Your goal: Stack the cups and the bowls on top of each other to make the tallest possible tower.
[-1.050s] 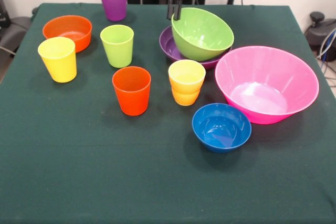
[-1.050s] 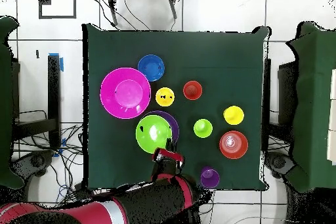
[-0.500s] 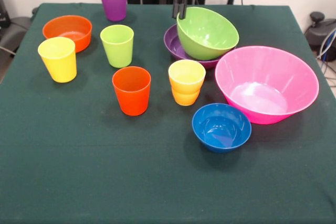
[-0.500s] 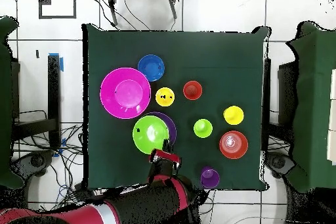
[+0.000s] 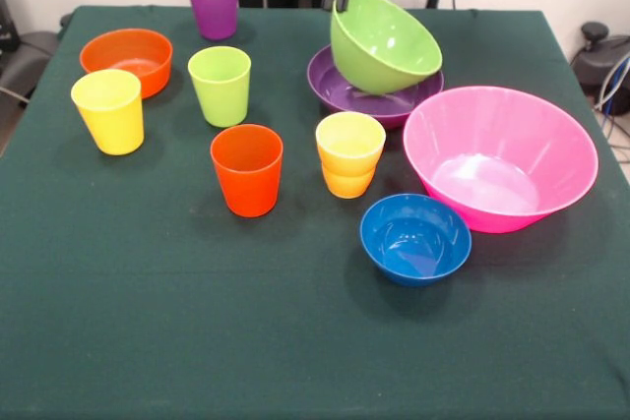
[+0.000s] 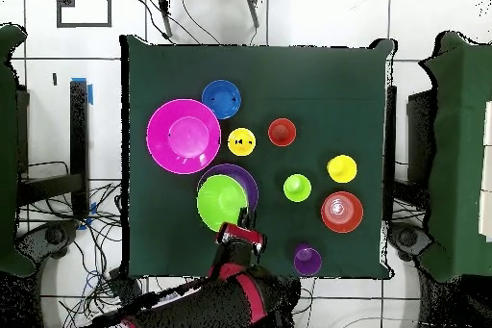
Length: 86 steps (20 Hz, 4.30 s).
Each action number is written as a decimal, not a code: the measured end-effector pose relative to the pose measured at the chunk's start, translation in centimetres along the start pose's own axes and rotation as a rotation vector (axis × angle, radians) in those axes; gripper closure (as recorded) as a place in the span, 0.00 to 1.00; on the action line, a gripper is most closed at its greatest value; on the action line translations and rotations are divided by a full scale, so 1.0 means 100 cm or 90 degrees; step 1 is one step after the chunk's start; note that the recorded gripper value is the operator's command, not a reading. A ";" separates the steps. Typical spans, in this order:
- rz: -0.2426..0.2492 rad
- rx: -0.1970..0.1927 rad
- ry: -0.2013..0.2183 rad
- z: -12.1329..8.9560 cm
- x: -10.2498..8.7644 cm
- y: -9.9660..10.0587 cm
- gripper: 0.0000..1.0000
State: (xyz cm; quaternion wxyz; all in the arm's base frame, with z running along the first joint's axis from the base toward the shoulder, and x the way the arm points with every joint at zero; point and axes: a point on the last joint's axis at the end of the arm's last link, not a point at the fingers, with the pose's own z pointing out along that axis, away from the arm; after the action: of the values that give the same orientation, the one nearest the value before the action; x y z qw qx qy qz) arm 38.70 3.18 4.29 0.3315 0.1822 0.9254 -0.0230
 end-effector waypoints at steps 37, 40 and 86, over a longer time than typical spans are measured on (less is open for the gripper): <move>-0.149 0.231 -0.502 -0.085 -0.070 0.034 1.00; -0.160 0.254 -0.525 -0.086 -0.062 0.031 1.00; -0.109 0.493 -0.530 -0.008 -0.006 -0.055 1.00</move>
State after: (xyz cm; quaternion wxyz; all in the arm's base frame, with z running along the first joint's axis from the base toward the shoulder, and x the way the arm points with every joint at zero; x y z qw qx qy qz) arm 36.74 -1.98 4.83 0.5736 0.1901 0.6526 -0.4571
